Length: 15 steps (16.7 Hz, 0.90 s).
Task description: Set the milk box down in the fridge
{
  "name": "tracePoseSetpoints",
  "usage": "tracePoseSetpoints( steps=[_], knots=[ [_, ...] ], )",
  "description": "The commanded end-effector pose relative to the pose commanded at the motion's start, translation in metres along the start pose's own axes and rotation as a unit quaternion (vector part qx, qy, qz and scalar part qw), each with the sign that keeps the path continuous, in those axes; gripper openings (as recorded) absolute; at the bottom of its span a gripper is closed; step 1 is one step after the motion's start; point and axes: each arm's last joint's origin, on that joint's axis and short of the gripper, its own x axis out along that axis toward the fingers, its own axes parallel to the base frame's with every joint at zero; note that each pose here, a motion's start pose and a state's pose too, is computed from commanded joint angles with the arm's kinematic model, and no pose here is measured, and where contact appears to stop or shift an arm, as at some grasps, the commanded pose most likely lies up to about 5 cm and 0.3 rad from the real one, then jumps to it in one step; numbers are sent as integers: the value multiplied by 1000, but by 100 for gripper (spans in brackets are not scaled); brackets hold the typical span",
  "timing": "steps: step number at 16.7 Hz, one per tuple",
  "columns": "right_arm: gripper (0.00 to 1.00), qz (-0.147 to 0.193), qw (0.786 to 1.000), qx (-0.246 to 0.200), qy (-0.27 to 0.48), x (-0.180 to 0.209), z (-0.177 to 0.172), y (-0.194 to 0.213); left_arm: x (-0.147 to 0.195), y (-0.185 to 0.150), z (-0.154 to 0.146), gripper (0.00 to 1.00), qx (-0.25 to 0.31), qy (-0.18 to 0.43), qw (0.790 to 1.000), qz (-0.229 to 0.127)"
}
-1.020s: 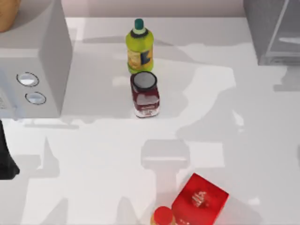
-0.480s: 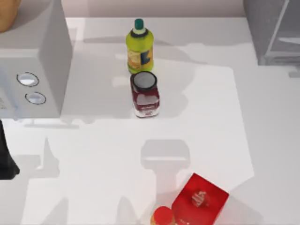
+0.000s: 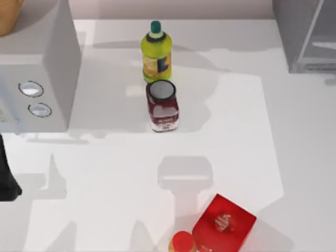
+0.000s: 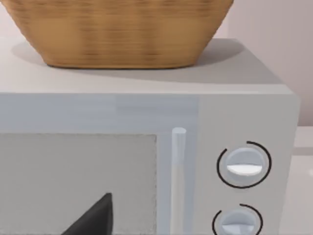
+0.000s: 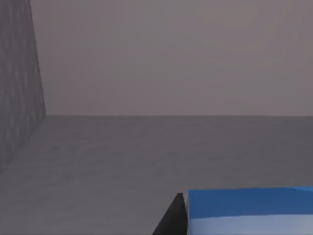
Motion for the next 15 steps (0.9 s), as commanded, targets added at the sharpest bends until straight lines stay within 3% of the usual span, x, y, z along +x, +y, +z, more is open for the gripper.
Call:
tracePoseSetpoints(
  steps=[4, 11, 15],
  knots=[
    [0, -4, 1000, 3, 5, 23, -2, -4, 0, 0, 0, 100, 0, 0, 1000, 0],
    [0, 4, 1000, 0, 3, 102, 11, -2, 0, 0, 0, 100, 0, 0, 1000, 0],
    [0, 0, 1000, 0, 0, 119, 21, -2, 0, 0, 0, 100, 0, 0, 1000, 0]
  ],
)
